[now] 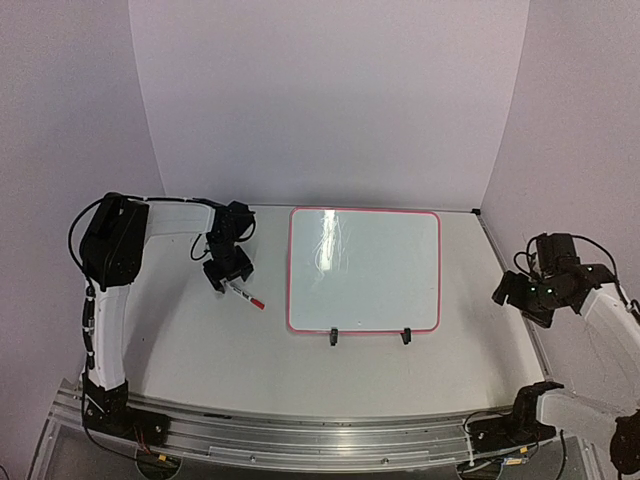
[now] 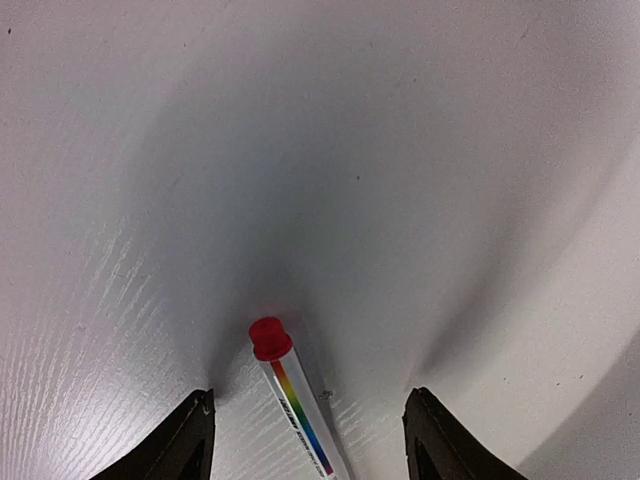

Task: Write a sentence on the whiteboard
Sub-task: Pick up the whiteboard marker from the center of the board, then open the whiteboard marker at the center of the board.

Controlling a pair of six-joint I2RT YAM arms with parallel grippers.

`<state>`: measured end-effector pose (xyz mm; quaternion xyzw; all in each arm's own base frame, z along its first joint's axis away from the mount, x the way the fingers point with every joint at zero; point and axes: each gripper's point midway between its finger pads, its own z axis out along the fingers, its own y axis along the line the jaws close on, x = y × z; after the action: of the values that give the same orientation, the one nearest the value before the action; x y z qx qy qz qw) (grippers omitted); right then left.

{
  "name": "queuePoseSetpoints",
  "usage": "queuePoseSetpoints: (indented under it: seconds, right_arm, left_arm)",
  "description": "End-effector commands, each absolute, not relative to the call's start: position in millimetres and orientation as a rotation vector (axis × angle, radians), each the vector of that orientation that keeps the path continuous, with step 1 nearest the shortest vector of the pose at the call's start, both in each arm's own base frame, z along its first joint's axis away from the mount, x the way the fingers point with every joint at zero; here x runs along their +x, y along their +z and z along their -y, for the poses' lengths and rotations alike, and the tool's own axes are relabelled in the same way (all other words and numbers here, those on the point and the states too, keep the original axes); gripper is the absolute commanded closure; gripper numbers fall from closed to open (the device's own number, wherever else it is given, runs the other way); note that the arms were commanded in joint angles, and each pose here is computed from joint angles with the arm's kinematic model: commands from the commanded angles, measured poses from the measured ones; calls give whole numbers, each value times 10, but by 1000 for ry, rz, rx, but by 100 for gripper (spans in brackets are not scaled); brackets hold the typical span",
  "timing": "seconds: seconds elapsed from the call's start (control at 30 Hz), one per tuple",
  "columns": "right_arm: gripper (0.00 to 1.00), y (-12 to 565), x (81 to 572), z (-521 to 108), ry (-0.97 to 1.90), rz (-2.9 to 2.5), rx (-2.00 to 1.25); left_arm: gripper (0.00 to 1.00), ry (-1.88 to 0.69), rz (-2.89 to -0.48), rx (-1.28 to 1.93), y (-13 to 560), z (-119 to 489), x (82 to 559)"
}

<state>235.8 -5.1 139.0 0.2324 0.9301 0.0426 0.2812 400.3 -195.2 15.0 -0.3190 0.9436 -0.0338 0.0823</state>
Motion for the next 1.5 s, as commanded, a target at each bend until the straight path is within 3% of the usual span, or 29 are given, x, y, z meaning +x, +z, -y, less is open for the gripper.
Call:
queuePoseSetpoints:
  seconds: [0.0, 0.23, 0.53, 0.67, 0.87, 1.07, 1.23, 1.47]
  right_arm:
    - [5, 1360, 2374, 115, 60, -2491, 619]
    - [6, 1341, 2356, 139, 42, -2490, 625]
    - [2, 1397, 2321, 179, 33, -2446, 652]
    - [2, 1448, 2312, 120, 86, -2429, 639]
    - [2, 1466, 2319, -14, 183, -2445, 606]
    - [11, 1448, 2325, -73, 233, -2457, 631]
    - [2, 1463, 2335, -101, 264, -2450, 657]
    - [2, 1569, 2424, -173, 325, -2443, 661]
  left_arm:
    - [40, -32, -2865, -980, 58, 2033, 3863]
    - [62, 0, -2899, -989, -4, 2056, 3743]
    - [100, -85, -2898, -1006, -111, 2100, 3664]
    - [100, -146, -2852, -993, -49, 2072, 3648]
    - [100, -302, -2602, -946, 529, 1926, 3739]
    - [100, -493, -2403, -822, 1209, 1883, 3767]
    - [100, -601, -2280, -725, 1681, 1849, 3712]
    - [100, -946, -1990, -449, 2580, 2028, 3502]
